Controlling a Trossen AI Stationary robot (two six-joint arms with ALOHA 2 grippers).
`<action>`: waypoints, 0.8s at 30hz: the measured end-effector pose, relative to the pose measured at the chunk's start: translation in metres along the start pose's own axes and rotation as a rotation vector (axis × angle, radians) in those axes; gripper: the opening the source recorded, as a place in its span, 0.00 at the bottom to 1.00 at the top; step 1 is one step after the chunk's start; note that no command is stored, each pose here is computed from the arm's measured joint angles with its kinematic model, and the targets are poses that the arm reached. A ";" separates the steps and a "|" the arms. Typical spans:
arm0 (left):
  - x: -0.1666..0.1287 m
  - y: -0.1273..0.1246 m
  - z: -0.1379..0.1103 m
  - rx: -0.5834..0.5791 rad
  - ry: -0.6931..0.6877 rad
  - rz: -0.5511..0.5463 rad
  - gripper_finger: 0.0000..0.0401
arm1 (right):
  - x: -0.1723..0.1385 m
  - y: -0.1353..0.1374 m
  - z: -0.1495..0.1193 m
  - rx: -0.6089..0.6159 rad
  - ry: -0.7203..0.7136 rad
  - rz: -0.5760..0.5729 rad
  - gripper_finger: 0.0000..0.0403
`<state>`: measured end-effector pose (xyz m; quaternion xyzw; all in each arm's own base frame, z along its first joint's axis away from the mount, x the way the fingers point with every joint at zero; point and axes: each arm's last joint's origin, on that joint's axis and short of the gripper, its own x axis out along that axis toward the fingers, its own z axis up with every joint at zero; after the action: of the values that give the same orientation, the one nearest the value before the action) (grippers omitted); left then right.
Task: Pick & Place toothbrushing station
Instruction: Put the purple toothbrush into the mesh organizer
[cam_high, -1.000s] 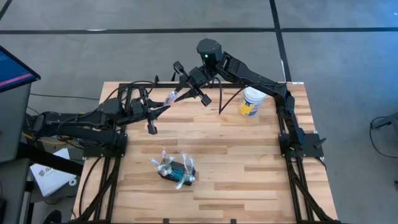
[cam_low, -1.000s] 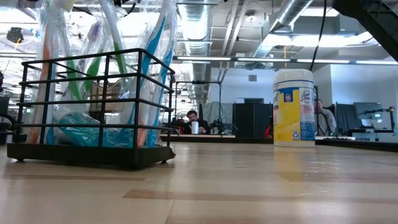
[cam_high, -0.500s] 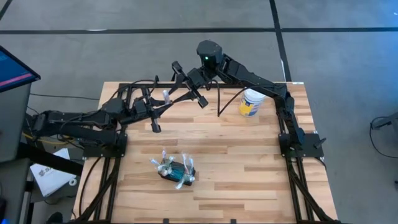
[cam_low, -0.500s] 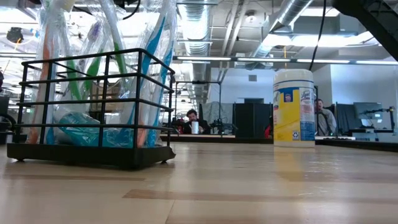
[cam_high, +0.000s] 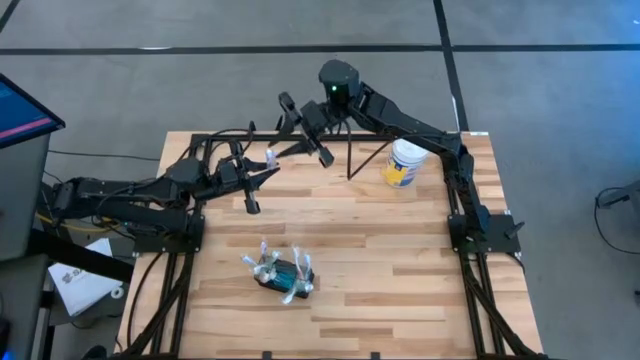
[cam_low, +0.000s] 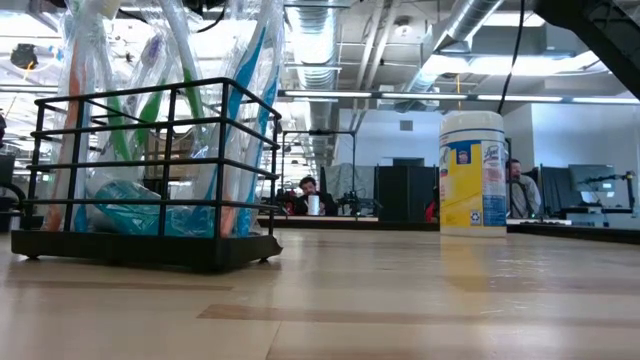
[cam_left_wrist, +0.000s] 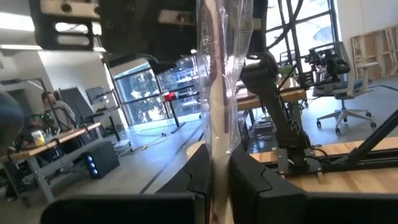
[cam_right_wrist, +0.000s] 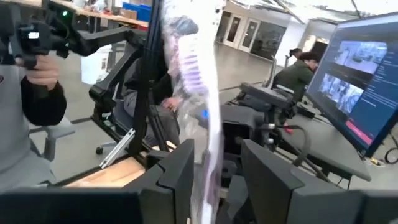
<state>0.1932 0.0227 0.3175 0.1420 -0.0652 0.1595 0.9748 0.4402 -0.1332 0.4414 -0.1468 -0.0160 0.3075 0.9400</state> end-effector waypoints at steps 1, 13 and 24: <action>0.000 0.000 0.001 0.005 -0.005 0.002 0.05 | 0.003 0.002 0.000 -0.008 -0.001 0.009 0.31; 0.004 -0.002 -0.003 0.009 0.011 0.003 0.05 | 0.017 0.013 0.006 -0.086 -0.017 0.038 0.31; 0.010 0.001 -0.007 0.011 0.015 0.043 0.05 | 0.022 0.015 0.005 -0.071 0.019 -0.013 0.28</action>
<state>0.2033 0.0287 0.3125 0.1446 -0.0600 0.1819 0.9708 0.4489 -0.1076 0.4403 -0.1827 -0.0190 0.2991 0.9364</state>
